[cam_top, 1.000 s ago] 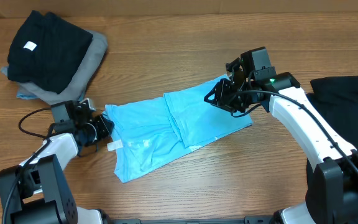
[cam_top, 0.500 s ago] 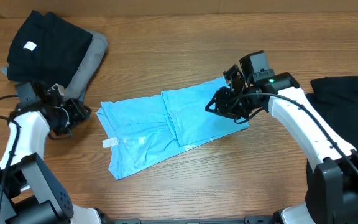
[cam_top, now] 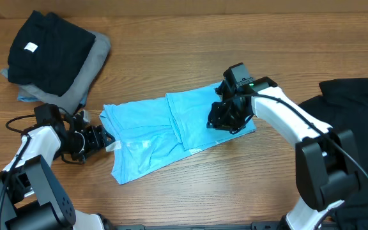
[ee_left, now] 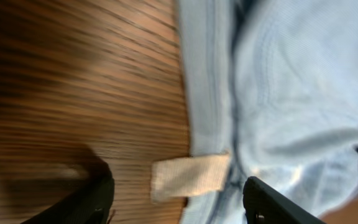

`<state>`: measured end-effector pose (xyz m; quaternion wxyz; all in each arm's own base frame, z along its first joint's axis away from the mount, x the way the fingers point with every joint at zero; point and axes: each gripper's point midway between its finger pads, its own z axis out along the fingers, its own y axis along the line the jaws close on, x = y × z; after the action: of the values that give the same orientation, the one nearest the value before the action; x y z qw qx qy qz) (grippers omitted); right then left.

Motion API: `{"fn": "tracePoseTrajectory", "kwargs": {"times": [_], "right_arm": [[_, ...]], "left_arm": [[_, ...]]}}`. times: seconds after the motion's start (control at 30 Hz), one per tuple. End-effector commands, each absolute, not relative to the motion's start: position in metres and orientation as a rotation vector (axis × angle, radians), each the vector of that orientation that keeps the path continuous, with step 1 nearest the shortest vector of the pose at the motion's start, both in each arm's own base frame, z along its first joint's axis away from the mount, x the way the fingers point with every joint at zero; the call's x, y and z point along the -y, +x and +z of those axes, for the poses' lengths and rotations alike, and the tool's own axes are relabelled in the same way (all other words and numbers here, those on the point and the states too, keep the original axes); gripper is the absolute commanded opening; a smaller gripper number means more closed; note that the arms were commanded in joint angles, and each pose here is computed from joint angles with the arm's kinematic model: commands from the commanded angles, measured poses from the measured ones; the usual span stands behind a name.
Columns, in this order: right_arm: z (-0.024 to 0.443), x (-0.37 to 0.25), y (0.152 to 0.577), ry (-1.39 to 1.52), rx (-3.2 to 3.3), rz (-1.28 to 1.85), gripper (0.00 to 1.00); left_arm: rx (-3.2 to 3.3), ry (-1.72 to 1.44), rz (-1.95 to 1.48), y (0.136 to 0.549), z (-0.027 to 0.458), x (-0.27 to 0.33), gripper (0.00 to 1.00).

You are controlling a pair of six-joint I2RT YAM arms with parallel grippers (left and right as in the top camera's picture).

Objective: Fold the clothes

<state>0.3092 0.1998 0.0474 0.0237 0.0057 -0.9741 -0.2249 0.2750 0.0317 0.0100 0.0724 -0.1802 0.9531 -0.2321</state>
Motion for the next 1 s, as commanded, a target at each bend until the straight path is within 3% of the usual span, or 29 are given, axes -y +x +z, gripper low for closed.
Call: {"fn": "tracePoseTrajectory", "kwargs": {"times": [0.0,0.23,0.43,0.53,0.7,0.97], "right_arm": [[0.033,-0.190,0.313,-0.090,3.022,-0.598,0.32],[0.017,-0.186,0.312,-0.131,3.001,-0.539,0.28],[0.015,-0.185,0.310,-0.132,2.992,-0.531,0.30],[0.015,-0.185,0.310,-0.133,2.992,-0.531,0.35],[0.016,-0.185,0.310,-0.131,2.994,-0.533,0.34],[0.019,-0.186,0.310,-0.111,3.001,-0.537,0.41]], "left_arm": [[-2.860,-0.367,-0.797,0.270,0.007,-0.009,0.73],[-2.895,-0.274,-0.785,0.266,0.005,0.002,0.80],[-2.902,-0.272,-0.752,0.267,0.003,-0.001,0.95],[-2.910,-0.275,-0.749,0.264,0.002,-0.001,0.95],[-2.923,-0.299,-0.760,0.257,-0.004,0.001,0.91],[-2.962,-0.320,-0.689,0.249,-0.013,-0.005,0.95]]}}
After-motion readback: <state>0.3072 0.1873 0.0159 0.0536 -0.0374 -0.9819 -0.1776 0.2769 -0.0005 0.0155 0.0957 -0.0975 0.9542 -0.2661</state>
